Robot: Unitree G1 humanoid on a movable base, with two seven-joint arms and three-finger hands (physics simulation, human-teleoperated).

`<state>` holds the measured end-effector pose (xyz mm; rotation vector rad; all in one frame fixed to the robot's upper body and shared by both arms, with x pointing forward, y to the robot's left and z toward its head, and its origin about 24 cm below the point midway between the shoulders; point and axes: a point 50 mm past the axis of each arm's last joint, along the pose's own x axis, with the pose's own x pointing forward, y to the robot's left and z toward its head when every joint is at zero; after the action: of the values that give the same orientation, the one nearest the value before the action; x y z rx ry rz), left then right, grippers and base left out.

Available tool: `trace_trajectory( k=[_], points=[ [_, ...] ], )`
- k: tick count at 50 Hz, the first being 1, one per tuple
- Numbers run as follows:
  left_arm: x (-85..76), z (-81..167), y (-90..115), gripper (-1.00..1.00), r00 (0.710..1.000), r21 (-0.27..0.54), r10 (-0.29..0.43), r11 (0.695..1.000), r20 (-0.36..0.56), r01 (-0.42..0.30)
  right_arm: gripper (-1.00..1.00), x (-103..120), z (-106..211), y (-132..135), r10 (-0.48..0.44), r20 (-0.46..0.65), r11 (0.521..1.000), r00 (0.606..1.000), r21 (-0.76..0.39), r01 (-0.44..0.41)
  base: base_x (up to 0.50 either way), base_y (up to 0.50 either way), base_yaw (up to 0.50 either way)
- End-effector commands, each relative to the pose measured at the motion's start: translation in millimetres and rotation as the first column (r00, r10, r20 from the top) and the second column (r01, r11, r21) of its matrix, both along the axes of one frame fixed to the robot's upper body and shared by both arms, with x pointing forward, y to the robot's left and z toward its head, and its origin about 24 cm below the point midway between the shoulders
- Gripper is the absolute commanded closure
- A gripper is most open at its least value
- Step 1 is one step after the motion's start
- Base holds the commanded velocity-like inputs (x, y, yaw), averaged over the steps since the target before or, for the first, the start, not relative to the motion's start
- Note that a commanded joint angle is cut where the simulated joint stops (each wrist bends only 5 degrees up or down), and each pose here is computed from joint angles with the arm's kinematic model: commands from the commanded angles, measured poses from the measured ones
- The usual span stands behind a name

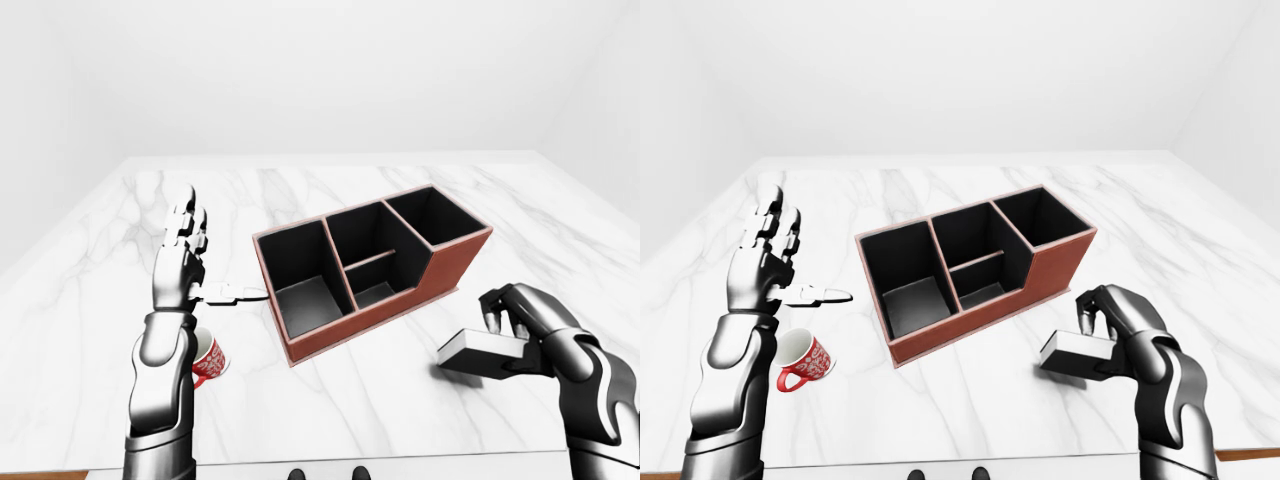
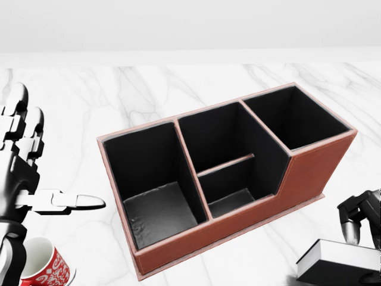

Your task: Pick up the book and place it in the back compartment of the caddy.

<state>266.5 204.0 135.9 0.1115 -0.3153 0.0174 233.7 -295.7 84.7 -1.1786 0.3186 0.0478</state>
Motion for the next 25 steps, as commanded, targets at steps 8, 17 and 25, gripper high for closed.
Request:
trace_trajectory(
  k=[8, 17, 25],
  points=[
    [1.1, -2.0, -0.2, -0.99, 1.000, -0.001, 0.000, 1.000, -0.009, 0.000, 1.00, 13.5, 39.7, 24.9, 0.119, 0.111, 0.992, 0.987, -0.057, -0.113, 0.00, 0.00, 0.00],
    [1.5, -2.6, -0.4, -0.99, 1.000, -0.002, 0.000, 1.000, -0.012, 0.000, 1.00, 17.0, 50.9, 34.8, 0.155, 0.126, 0.987, 0.980, -0.057, -0.149, 0.00, 0.00, 0.00],
    [0.6, -1.4, -0.8, -1.00, 1.000, 0.000, -0.002, 1.000, -0.006, 0.002, 1.00, 20.6, 60.5, 44.3, 0.190, 0.139, 0.981, 0.972, -0.064, -0.183, 0.00, 0.00, 0.00]
  ],
)
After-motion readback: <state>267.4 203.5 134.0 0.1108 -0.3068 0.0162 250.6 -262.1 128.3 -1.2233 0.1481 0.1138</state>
